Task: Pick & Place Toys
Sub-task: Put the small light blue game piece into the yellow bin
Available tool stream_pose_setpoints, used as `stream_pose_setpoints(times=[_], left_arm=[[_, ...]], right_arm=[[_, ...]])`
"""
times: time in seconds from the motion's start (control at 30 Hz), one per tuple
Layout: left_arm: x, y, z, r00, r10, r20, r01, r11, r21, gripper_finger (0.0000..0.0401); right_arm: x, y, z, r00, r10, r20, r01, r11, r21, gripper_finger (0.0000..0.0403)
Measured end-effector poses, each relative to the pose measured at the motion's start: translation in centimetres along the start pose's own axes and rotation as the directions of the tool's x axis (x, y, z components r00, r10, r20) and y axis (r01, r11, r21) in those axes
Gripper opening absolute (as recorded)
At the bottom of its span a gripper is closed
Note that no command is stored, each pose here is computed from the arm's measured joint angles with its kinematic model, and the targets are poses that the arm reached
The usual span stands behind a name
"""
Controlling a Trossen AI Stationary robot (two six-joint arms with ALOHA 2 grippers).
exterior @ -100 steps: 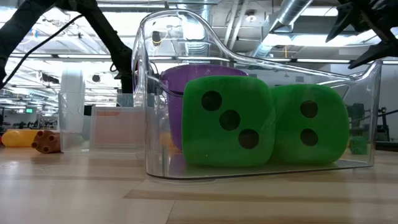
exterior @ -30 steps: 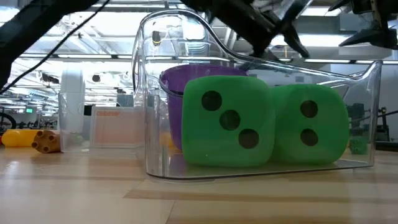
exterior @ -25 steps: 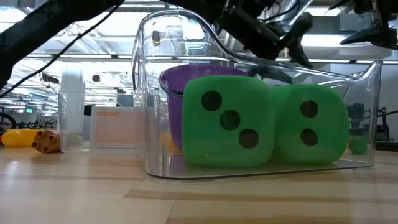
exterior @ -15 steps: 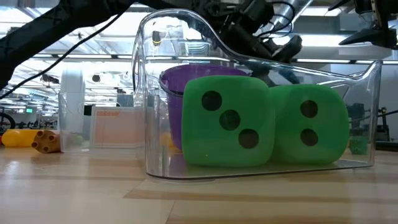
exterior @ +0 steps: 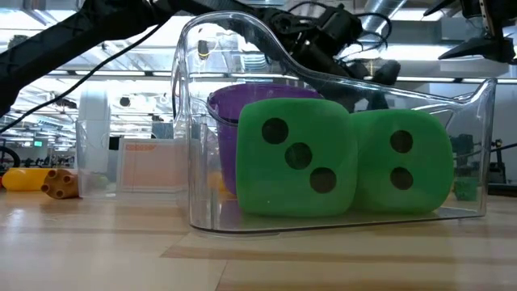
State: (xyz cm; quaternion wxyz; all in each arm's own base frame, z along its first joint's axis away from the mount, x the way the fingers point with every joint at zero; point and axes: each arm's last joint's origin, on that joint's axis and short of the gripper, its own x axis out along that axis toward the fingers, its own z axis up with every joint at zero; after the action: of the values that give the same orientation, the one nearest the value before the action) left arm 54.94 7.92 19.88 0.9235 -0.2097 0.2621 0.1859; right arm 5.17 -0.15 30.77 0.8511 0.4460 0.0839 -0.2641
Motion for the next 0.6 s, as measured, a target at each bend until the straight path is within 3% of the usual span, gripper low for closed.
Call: stream_pose_setpoints(times=[0.6], left_arm=[[0.34, 0.11, -0.05, 1.000, -0.004, 0.016, 0.003, 0.999, 0.041, 0.0198]], right_arm=[[0.01, -0.06, -0.03, 1.000, -0.005, -0.002, 0.005, 1.000, 0.006, 0.0379]])
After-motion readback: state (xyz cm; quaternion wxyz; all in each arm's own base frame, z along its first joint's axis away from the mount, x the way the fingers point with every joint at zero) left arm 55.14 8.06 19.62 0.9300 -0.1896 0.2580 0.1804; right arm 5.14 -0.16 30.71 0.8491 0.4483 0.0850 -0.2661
